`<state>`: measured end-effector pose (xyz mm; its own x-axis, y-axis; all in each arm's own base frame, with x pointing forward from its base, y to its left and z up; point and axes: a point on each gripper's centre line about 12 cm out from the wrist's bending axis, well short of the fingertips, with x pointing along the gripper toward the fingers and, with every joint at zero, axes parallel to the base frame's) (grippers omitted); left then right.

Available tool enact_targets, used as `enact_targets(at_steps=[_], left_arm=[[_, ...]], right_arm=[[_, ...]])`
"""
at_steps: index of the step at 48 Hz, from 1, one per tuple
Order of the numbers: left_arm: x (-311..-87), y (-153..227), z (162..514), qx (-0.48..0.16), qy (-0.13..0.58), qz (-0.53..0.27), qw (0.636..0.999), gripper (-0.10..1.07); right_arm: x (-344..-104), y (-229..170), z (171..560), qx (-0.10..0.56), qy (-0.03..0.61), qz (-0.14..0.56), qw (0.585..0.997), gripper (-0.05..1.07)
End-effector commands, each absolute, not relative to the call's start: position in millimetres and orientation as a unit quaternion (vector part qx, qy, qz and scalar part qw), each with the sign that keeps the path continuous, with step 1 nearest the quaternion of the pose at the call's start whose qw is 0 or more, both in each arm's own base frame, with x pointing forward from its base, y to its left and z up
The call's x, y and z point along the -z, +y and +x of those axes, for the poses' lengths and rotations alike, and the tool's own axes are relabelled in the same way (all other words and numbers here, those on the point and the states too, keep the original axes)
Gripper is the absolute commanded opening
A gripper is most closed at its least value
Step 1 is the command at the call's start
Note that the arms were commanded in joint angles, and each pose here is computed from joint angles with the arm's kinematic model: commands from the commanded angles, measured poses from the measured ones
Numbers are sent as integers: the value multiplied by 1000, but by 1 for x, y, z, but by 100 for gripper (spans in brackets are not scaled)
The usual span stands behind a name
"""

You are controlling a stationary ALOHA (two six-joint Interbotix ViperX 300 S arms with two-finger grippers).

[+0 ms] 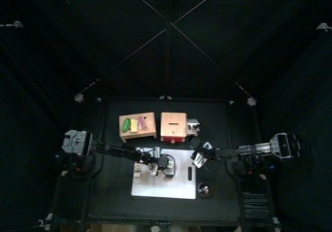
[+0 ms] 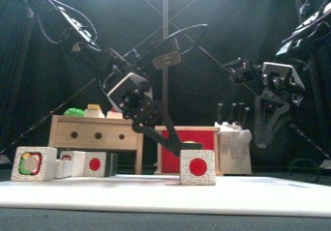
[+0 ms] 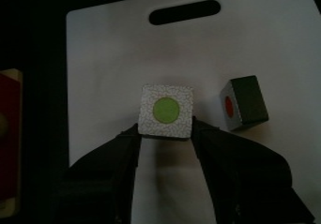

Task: Place near white sushi

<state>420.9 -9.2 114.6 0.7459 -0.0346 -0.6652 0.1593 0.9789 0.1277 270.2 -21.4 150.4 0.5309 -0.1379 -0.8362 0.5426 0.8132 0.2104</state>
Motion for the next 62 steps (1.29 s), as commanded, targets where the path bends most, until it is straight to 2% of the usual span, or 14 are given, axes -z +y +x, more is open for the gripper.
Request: enact_targets(at_steps=[1,19,32,44,62], left_arm=[[-131,-8,423,49,336,90,936,71],[-139,-29,371,52,380,64,921,71],[-130,-41,330,54,413,30,909,71],[-120,-37,313,48,432,22,901,71],[-117,-33,309,42,441,20,897,72]], right_arm=[[-158,-21,274,197,428,233,850,65],[-159,-17,275,193,429,236,851,65],[-160,-17,278,192,427,236,851,65],[-158,-17,280,193,431,235,849,65],[-157,-17,281,193,432,233,849,65]])
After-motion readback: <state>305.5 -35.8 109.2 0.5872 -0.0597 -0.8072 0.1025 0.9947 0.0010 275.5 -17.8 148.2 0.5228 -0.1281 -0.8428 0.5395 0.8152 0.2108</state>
